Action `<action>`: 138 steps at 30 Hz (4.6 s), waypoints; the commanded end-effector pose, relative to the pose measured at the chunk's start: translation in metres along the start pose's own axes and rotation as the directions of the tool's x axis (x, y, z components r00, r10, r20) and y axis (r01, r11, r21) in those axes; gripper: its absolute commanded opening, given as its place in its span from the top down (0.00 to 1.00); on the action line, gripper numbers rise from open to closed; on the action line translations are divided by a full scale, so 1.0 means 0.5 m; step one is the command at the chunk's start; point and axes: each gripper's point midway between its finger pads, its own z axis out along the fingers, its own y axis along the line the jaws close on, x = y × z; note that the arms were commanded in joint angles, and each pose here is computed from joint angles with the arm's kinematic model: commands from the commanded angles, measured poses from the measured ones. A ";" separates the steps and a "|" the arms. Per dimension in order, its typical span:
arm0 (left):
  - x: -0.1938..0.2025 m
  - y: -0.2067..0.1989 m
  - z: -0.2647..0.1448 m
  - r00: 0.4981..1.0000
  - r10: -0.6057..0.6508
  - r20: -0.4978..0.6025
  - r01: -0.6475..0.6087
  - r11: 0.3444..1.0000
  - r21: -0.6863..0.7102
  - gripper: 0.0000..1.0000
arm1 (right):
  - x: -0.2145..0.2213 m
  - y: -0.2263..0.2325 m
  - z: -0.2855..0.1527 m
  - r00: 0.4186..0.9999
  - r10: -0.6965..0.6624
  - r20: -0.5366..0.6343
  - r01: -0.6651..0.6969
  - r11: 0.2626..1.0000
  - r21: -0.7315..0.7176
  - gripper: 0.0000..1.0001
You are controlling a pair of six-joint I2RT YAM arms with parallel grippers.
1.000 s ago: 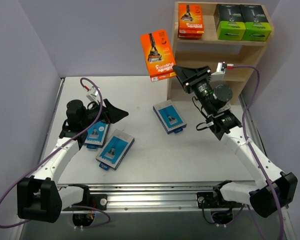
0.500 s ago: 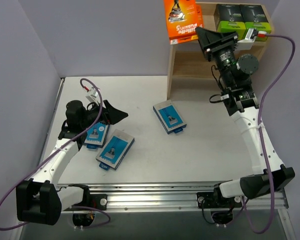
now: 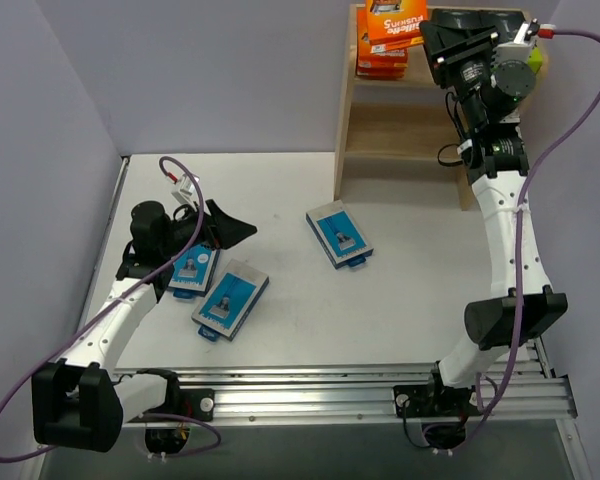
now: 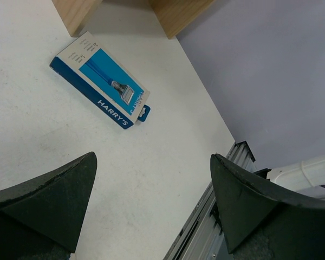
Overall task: Place and organize the shaving razors onto the shelf
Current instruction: Place the shaving razor onto shelf
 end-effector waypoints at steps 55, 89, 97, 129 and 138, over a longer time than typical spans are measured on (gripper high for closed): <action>-0.010 -0.030 0.004 1.000 -0.009 0.014 0.007 0.995 0.100 0.06 | -0.007 -0.118 0.104 0.999 0.025 0.024 -0.027 0.997 0.072 1.00; -0.003 -0.021 0.009 1.000 -0.021 0.002 0.021 0.995 0.094 0.06 | 0.008 -0.141 0.115 0.997 0.071 0.026 -0.073 0.994 0.075 0.55; -0.004 -0.021 0.009 1.000 -0.022 0.003 0.022 0.995 0.095 0.06 | 0.006 -0.130 0.111 0.998 0.060 0.022 -0.061 0.996 0.066 0.52; 0.000 -0.022 0.013 0.999 -0.040 -0.003 0.040 0.993 0.112 0.06 | 0.009 -0.120 0.080 1.000 -0.016 -0.005 0.016 0.996 0.088 0.44; 0.000 -0.023 0.012 0.999 -0.040 -0.005 0.040 0.993 0.115 0.06 | 0.005 -0.111 0.067 0.999 -0.044 -0.004 0.044 0.995 0.088 0.44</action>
